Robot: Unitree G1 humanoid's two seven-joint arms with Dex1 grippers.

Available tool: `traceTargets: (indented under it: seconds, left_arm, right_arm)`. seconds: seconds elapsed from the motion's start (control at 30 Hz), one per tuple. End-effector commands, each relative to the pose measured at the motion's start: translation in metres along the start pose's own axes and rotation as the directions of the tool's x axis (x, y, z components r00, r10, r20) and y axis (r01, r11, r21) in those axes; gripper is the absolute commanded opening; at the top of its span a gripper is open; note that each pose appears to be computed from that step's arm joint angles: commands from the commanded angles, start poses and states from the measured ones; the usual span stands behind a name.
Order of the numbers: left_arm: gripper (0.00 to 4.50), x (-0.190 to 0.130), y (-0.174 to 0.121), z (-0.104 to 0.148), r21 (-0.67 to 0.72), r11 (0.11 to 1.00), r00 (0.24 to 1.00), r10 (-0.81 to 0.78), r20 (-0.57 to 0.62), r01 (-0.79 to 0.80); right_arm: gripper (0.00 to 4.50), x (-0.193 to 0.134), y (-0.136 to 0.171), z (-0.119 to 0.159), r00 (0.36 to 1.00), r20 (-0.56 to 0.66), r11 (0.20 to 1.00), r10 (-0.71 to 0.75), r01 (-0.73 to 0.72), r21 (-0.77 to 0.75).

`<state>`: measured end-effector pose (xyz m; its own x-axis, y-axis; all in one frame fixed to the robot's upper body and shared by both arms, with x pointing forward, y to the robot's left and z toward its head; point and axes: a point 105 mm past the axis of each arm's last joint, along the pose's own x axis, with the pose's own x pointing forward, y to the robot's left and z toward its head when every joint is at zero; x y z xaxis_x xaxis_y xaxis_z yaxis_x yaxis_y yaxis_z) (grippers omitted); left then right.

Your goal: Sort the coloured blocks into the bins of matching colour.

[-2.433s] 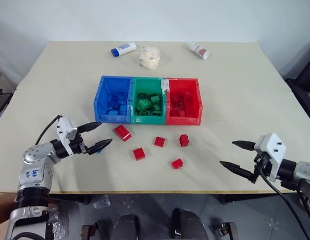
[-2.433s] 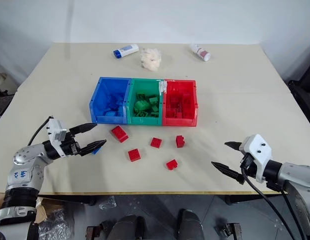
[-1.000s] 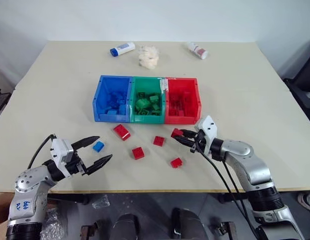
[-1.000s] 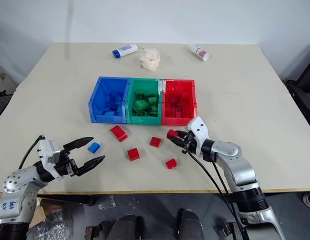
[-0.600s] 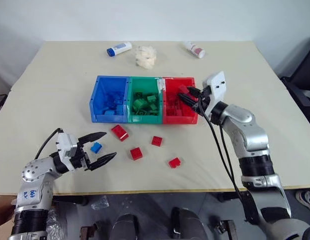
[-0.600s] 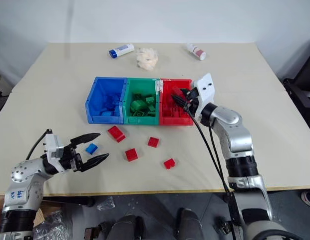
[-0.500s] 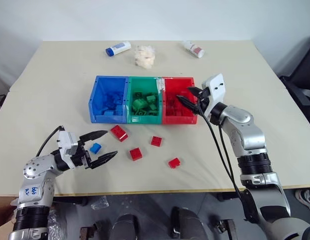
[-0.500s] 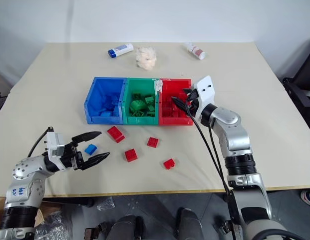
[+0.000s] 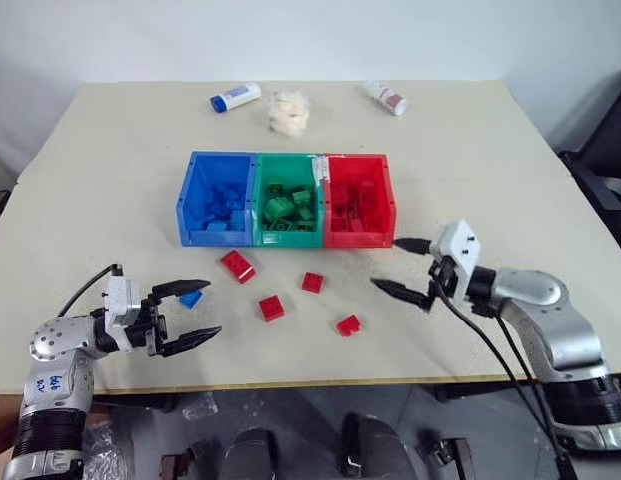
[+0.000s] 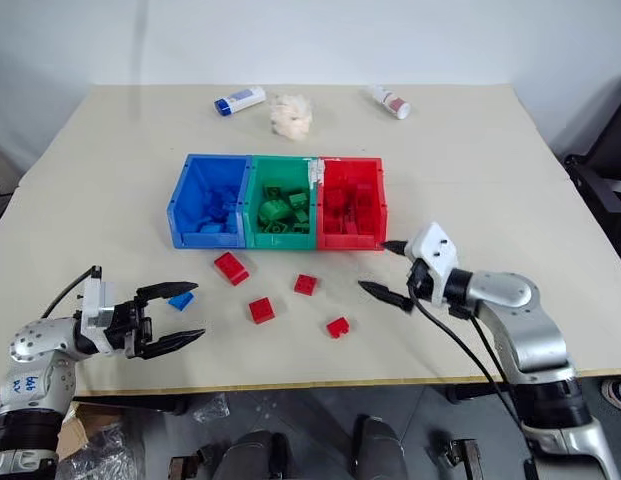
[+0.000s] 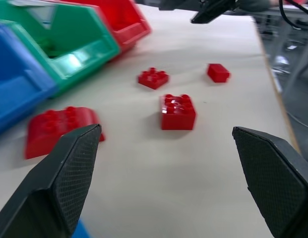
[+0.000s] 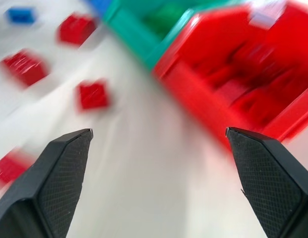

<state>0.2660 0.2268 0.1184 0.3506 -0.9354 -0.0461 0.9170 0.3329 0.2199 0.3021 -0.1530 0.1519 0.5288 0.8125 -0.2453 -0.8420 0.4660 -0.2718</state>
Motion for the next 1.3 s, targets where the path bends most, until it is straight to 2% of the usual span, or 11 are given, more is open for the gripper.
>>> traceTargets:
  seconds: [0.03, 0.13, 0.27, 0.43, 0.63, 0.7, 0.8, 0.93, 1.1, 1.3]
  left_arm:
    - [4.50, -0.005, 0.001, 0.009, 0.034, 0.998, 0.998, -0.056, 0.019, 0.055]
    - [4.50, -0.004, 0.004, 0.010, 0.038, 0.997, 0.998, -0.062, 0.030, 0.061]
    - [4.50, 0.002, 0.005, 0.010, 0.039, 0.997, 0.996, -0.076, 0.048, 0.074]
    - [4.50, 0.007, 0.001, 0.009, 0.032, 0.997, 0.995, -0.078, 0.065, 0.077]
    - [4.50, 0.008, -0.013, 0.005, 0.010, 0.998, 0.995, -0.061, 0.078, 0.061]
    - [4.50, 0.007, -0.019, 0.004, 0.000, 0.999, 0.996, -0.048, 0.076, 0.048]
    - [4.50, 0.005, -0.027, 0.003, -0.011, 0.999, 0.997, -0.036, 0.070, 0.037]
    - [4.50, 0.001, -0.033, 0.003, -0.022, 1.000, 0.998, -0.007, 0.061, 0.009]
    - [4.50, 0.004, -0.036, 0.002, -0.029, 1.000, 0.998, 0.000, 0.065, 0.001]
    - [4.50, 0.012, -0.029, 0.000, -0.021, 1.000, 0.997, 0.001, 0.077, 0.001]
  right_arm:
    - [4.49, -0.025, 0.010, 0.001, 0.996, -0.066, 0.996, 0.061, -0.064, -0.058]
    - [4.49, -0.042, 0.019, -0.012, 0.983, -0.156, 0.992, 0.099, -0.109, -0.056]
    - [4.49, -0.039, 0.025, -0.012, 0.982, -0.146, 0.991, 0.120, -0.127, -0.042]
    - [4.49, -0.016, 0.035, -0.011, 0.974, -0.127, 0.982, 0.185, -0.189, -0.018]
    - [4.49, 0.030, 0.041, -0.019, 0.966, -0.136, 0.975, 0.220, -0.220, 0.015]
    - [4.10, 0.038, 0.048, -0.025, 0.955, -0.156, 0.967, 0.253, -0.249, 0.044]
    - [3.24, 0.040, 0.055, -0.028, 0.945, -0.158, 0.958, 0.286, -0.280, 0.058]
    - [1.82, 0.040, 0.057, -0.029, 0.943, -0.161, 0.957, 0.291, -0.288, 0.046]
    - [0.07, 0.044, 0.049, -0.014, 0.962, -0.096, 0.967, 0.256, -0.255, 0.028]
    - [0.02, 0.046, 0.039, 0.008, 0.976, -0.019, 0.976, 0.216, -0.216, 0.019]
